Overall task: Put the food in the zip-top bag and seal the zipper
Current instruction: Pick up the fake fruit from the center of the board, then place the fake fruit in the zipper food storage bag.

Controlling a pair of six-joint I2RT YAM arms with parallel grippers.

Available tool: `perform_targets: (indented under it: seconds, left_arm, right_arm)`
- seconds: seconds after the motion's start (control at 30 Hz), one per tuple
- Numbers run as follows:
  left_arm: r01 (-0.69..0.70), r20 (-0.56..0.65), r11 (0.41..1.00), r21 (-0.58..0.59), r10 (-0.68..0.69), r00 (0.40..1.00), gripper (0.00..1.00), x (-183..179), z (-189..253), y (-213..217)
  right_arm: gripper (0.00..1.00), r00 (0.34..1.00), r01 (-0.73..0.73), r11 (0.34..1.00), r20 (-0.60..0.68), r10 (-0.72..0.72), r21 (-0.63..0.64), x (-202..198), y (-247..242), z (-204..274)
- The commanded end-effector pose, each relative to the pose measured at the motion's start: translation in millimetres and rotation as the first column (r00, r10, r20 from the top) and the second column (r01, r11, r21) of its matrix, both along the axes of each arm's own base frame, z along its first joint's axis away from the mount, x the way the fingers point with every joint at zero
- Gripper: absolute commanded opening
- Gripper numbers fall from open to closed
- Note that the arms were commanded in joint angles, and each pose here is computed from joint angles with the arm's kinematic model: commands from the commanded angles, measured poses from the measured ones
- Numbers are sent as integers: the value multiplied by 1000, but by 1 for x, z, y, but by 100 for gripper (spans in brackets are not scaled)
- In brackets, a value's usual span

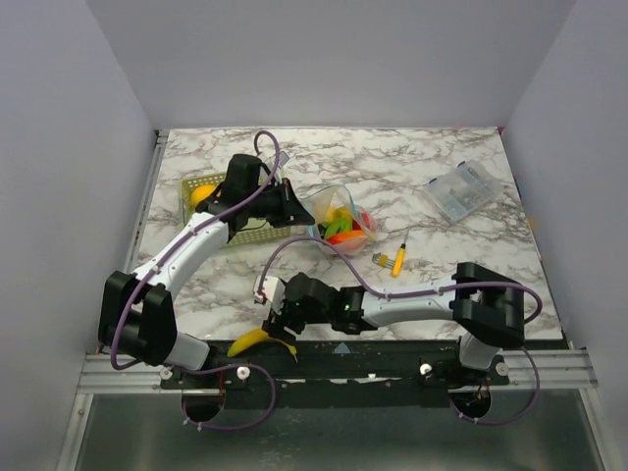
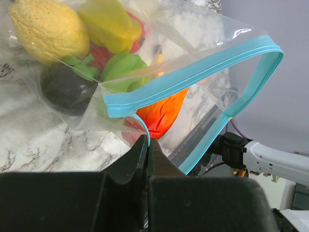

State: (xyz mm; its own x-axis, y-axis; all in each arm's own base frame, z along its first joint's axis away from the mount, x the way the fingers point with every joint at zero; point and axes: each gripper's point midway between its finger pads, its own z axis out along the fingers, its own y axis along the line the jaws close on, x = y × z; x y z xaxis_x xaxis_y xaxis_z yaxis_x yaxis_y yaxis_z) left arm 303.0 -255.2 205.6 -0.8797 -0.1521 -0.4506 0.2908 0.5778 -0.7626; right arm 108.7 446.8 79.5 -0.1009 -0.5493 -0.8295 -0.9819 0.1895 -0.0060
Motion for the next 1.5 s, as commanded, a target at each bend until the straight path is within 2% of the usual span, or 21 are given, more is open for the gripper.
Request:
perform_targets:
  seconds: [0.0, 0.13, 0.2, 0.43, 0.5, 0.57, 0.63, 0.7, 0.73, 0.93, 1.13, 1.33, 1.47]
  left_arm:
    - [22, 13, 1000, -11, -22, 1000, 0, -5, 4, 3]
    - [19, 15, 1000, -12, -19, 1000, 0, -5, 4, 5]
    - [19, 14, 1000, -13, -19, 1000, 0, -4, 4, 6]
    - [26, 7, 1000, -18, -26, 1000, 0, -6, 3, 5]
    - [24, 10, 1000, -16, -24, 1000, 0, -5, 4, 5]
    - [24, 9, 1000, -15, -24, 1000, 0, -6, 3, 5]
    - [22, 11, 1000, -15, -22, 1000, 0, -6, 5, 6]
    - [21, 11, 1000, -18, -21, 1000, 0, -6, 5, 6]
    - [19, 13, 1000, -18, -19, 1000, 0, -5, 7, 6]
    - [15, 7, 1000, -18, -14, 1000, 0, -3, 12, 6]
    - [-2, -12, 999, -42, 2, 1000, 0, -2, 16, 5]
    - [-5, -15, 997, -79, 4, 1000, 0, -4, 25, 2]
    - [-7, -7, 995, -98, 7, 1000, 0, -6, 33, 2]
  right_arm:
    - [74, 999, -35, 998, -39, 38, 59, -12, 21, -1]
    - [73, 996, -58, 997, -58, 61, 49, -19, 24, -14]
    - [72, 996, -29, 999, -85, 31, 27, -18, 23, -24]
    - [64, 998, 55, 998, -39, -55, -14, -2, 21, -41]
    - [58, 997, 76, 997, -27, -77, -26, 2, 19, -43]
    - [45, 996, 89, 996, -18, -89, -14, 4, 17, -37]
    - [28, 994, 106, 994, -6, -105, 7, 7, 15, -25]
    - [5, 993, 115, 993, 3, -115, 23, 8, 10, -5]
    - [1, 992, 126, 991, 12, -127, 42, 10, 6, 11]
    - [0, 964, 211, 969, 138, -228, 127, 25, -50, 83]
    - [0, 845, 411, 903, 320, -429, 127, 59, -129, 135]
    - [0, 627, 619, 763, 469, -623, 186, 91, -191, 193]
    - [1, 495, 709, 683, 568, -658, 175, 109, -215, 215]
